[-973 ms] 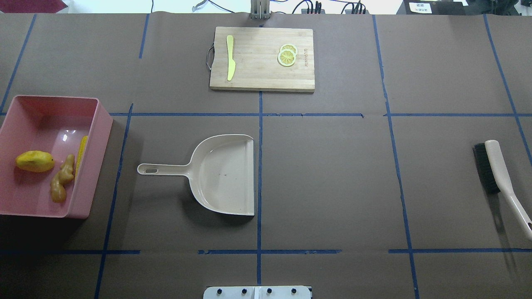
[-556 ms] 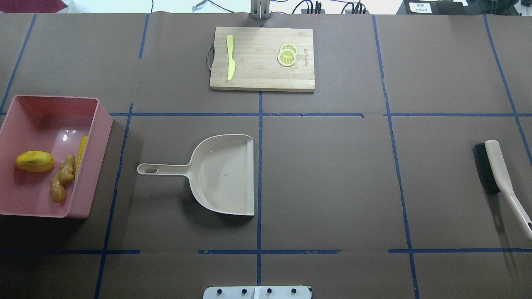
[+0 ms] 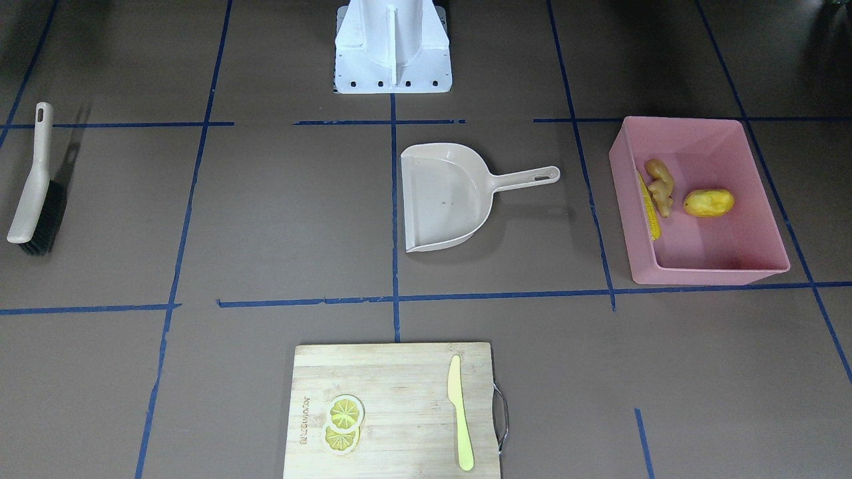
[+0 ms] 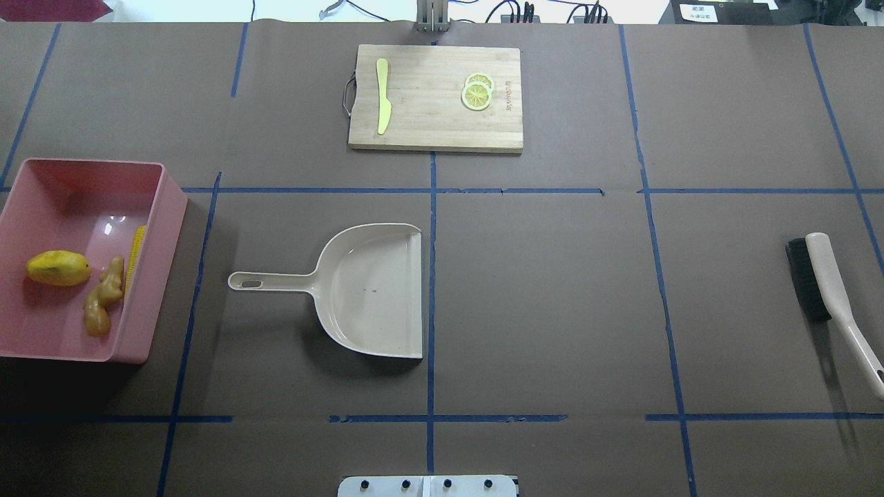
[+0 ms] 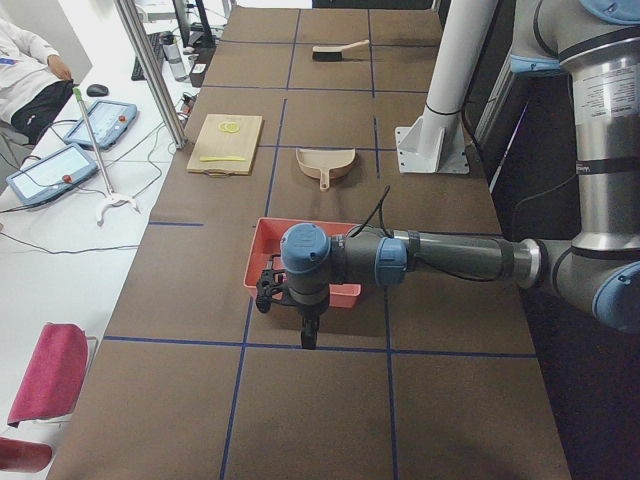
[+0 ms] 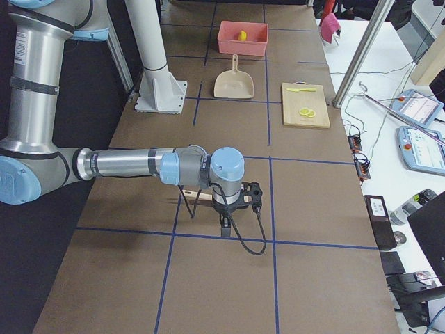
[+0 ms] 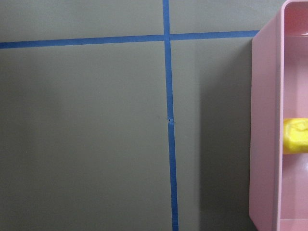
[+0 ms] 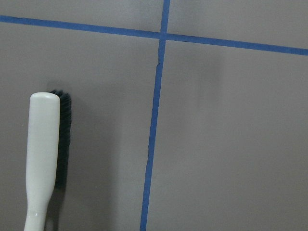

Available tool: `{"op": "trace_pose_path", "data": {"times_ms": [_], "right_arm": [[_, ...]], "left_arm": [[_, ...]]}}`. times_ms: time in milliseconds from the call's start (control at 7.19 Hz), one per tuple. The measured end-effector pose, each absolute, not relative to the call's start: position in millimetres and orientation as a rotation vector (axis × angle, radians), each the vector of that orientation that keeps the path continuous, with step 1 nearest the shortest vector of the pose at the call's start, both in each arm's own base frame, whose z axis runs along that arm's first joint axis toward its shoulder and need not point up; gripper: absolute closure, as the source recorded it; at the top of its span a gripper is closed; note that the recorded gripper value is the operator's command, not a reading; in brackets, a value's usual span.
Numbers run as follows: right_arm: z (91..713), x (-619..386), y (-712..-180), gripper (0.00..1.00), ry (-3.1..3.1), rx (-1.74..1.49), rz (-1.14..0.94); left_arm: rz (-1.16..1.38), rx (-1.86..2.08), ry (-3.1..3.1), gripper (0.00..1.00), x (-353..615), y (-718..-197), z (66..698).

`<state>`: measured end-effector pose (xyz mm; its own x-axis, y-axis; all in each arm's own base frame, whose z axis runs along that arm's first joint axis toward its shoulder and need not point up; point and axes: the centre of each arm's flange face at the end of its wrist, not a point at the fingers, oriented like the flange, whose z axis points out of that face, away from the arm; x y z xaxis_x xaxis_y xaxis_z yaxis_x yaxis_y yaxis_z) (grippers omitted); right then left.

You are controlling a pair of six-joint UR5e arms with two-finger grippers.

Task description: Sweep and dump trash into bin

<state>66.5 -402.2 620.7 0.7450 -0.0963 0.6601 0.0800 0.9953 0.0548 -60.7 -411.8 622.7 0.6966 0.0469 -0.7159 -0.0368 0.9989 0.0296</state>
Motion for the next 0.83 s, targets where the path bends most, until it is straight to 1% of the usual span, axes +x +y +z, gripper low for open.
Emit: {"op": "trace_pose_path", "data": {"times_ms": [834], "right_arm": [[619.9, 63.0, -403.4, 0.0, -0.725, 0.019, -0.095]], "left_arm": [[0.048, 0.017, 0.797, 0.0, -60.8, -412.4, 621.7]]}}
